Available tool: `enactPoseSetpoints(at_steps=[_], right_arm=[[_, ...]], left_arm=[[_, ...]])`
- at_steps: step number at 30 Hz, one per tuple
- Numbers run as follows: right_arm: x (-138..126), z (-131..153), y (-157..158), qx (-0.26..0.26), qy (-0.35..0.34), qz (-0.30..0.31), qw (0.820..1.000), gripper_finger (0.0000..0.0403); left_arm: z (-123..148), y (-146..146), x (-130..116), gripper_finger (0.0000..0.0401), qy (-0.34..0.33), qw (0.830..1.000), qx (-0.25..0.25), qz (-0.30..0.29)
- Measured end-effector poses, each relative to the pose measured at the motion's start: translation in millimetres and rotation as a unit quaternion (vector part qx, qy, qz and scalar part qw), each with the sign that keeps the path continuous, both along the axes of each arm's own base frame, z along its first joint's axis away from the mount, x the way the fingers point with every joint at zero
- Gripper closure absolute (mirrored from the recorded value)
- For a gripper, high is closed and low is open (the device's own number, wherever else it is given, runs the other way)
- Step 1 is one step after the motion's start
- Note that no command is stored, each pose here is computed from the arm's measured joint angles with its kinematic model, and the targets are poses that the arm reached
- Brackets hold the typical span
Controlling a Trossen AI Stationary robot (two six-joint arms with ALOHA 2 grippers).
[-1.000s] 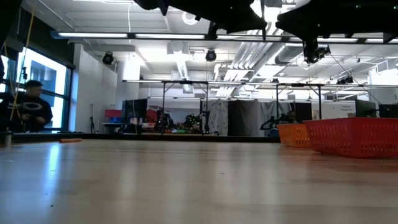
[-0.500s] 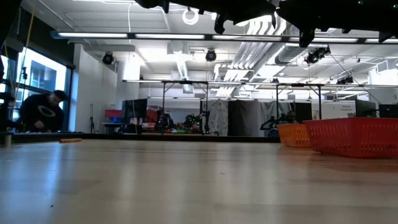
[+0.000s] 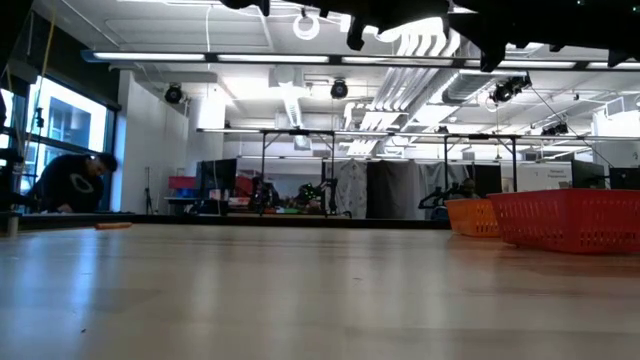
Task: Sort crayons
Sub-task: Put the gray crayon into the orange bin
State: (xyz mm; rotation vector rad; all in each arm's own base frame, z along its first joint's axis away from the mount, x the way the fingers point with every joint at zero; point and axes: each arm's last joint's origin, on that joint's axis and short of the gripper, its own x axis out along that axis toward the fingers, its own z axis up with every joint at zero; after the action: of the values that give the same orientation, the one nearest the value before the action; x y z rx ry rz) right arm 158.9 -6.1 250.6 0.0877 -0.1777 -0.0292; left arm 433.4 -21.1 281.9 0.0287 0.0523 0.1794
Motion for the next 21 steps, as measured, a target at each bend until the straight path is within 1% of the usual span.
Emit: enactPoseSetpoints(at_steps=[8, 15, 21], right_arm=[[4.7, 9.4, 0.7, 0.013, -0.003, 0.018, 1.000, 0.0247], [25.9, 11.5, 0.2, 0.013, 0.029, 0.023, 0.999, 0.0247], [42.2, 21.0, -0.4, 0.001, 0.037, 0.022, 0.999, 0.0247]], left_arm=[[0.0, -0.8, 0.0, 0.0401, -0.001, 1.000, -0.005, 0.000], [-0.3, -0.7, -0.1, 0.0401, 0.001, 1.000, -0.004, 0.000], [-0.9, -0.6, -0.1, 0.0401, 0.004, 1.000, -0.004, 0.000]])
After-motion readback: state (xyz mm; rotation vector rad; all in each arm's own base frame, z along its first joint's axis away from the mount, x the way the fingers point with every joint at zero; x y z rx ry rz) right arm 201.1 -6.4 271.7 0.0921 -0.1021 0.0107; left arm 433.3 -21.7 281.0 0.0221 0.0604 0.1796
